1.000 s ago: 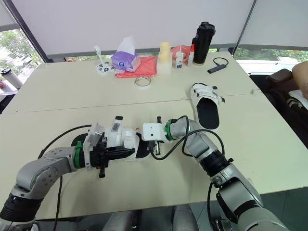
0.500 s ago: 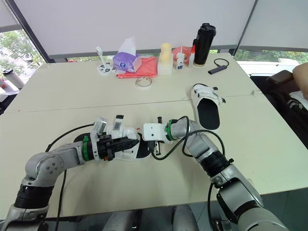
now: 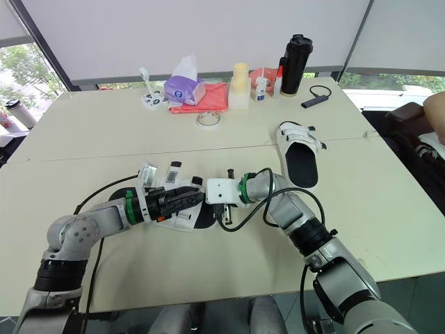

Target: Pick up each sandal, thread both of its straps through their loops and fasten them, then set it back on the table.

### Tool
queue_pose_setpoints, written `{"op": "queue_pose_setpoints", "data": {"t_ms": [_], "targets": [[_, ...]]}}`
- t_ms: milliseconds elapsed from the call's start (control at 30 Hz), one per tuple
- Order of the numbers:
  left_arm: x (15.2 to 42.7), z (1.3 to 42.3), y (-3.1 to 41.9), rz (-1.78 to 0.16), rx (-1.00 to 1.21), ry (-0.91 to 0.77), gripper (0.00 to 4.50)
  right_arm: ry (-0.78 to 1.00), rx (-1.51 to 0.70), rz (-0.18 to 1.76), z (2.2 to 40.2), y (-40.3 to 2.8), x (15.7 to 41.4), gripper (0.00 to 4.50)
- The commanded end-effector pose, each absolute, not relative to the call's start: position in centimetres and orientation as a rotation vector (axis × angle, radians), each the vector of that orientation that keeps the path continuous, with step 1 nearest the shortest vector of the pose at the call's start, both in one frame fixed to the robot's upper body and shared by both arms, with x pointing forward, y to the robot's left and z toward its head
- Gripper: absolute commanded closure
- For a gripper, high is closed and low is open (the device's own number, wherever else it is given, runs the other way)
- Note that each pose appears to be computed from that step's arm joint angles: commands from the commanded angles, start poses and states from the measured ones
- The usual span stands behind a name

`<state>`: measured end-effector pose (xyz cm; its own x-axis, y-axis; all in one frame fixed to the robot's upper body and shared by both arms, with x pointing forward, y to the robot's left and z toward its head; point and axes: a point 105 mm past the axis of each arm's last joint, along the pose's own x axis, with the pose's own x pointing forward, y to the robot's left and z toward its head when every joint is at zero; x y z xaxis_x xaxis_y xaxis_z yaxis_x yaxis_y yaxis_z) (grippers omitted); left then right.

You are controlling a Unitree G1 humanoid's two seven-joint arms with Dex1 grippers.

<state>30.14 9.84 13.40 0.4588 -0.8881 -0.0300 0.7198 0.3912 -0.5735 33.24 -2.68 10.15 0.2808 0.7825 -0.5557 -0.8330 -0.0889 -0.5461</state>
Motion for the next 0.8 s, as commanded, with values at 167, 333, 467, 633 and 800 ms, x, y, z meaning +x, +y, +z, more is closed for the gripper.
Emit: {"op": "queue_pose_setpoints", "data": {"t_ms": [167, 333, 467, 633, 800], "targets": [[31.6, 19.6, 10.2, -1.062, -0.668, 0.168, 0.08, 0.115, -0.975, 1.353, 9.0, -3.0, 33.1, 4.5], [31.8, 22.9, 10.8, -1.065, -0.802, 0.093, 0.08, 0.111, -0.973, 1.355, 9.1, -2.8, 33.1, 4.5], [32.1, 25.1, 12.0, -1.042, -0.842, 0.044, 0.08, 0.112, -0.973, 1.355, 9.0, -2.9, 33.1, 4.5], [30.9, 23.6, 12.2, -1.131, -0.398, 0.108, 0.08, 0.111, -0.972, 1.36, 9.0, -2.7, 33.1, 4.5], [30.3, 22.8, 12.8, -1.231, -0.085, 0.07, 0.08, 0.109, -0.974, 1.361, 9.0, -2.7, 33.1, 4.5]]}}
